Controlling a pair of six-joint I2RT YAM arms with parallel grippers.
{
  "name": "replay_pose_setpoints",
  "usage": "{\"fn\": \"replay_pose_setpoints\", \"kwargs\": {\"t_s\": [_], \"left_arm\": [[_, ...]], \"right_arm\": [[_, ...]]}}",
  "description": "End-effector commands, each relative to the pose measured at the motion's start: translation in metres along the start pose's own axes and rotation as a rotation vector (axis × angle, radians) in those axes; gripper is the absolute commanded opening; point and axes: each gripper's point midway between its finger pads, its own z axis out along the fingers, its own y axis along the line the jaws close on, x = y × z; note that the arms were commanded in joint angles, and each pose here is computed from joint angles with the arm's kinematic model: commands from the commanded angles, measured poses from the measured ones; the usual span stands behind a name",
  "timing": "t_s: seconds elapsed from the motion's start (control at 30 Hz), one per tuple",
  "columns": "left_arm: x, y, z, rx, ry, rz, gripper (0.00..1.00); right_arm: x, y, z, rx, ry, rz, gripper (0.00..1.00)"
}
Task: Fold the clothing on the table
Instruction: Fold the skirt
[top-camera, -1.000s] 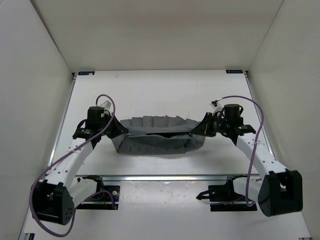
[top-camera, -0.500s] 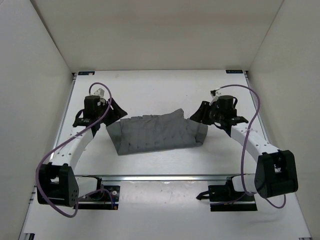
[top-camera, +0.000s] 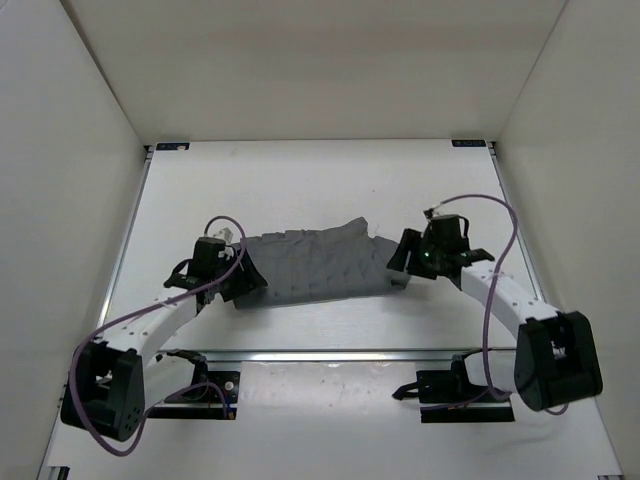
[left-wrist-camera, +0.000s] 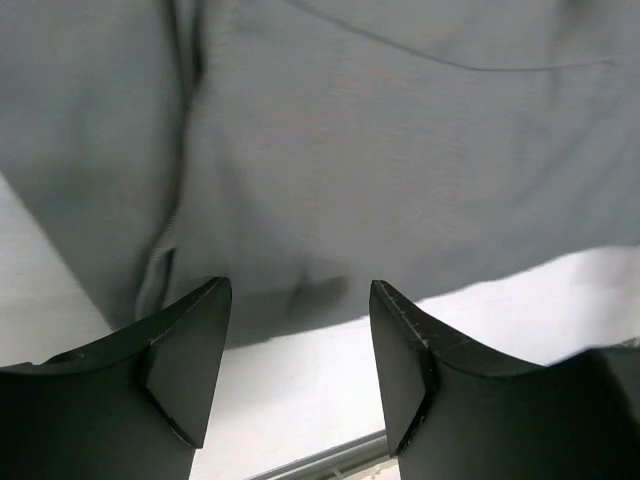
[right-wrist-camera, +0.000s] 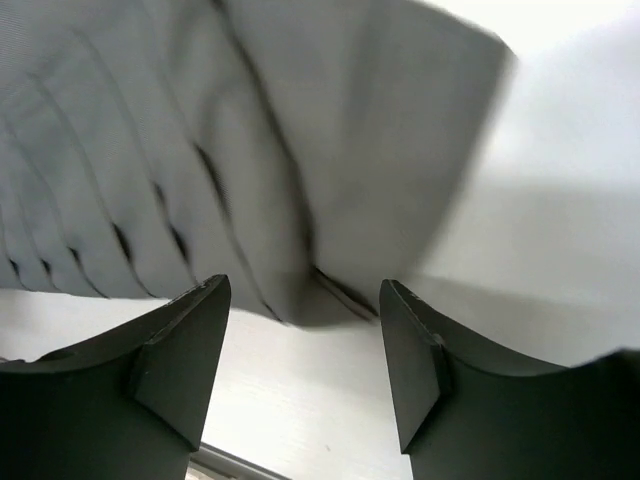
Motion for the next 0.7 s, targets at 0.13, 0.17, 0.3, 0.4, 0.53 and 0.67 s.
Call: {"fn": "replay_pose_setpoints", "kwargs": {"t_s": [0.13,0.17,0.3,0.4,0.53,0.67], "left_arm": [[0.01,0.007,-0.009,-0.003,-0.046,0.008,0.69],[0.009,0.008,-0.01,-0.003,-0.055,0.003,0.68],[0.011,0.02,-0.015,-0.026,-0.079,-0.011,0.69],[0.012,0.024,-0.018,-0.041,-0.084,-0.013,0.7],[0.019,0.034,-0.02,-0.08,-0.094,-0.038,0.71],[0.019,0.037,-0.022,-0.095,-0.116,-0.055,0.72]], "right_arm": [[0.038,-0.034,-0.016,0.042,-0.009,0.188,0.62],[0.043,-0.032,-0.015,0.027,0.011,0.189,0.62],[0.049,-0.018,-0.003,-0.054,0.039,0.176,0.63],[0.049,-0.006,0.005,-0.084,0.055,0.142,0.63],[0.049,0.007,0.017,-0.136,0.079,0.121,0.63],[0.049,0.017,0.022,-0.166,0.095,0.107,0.39]]}}
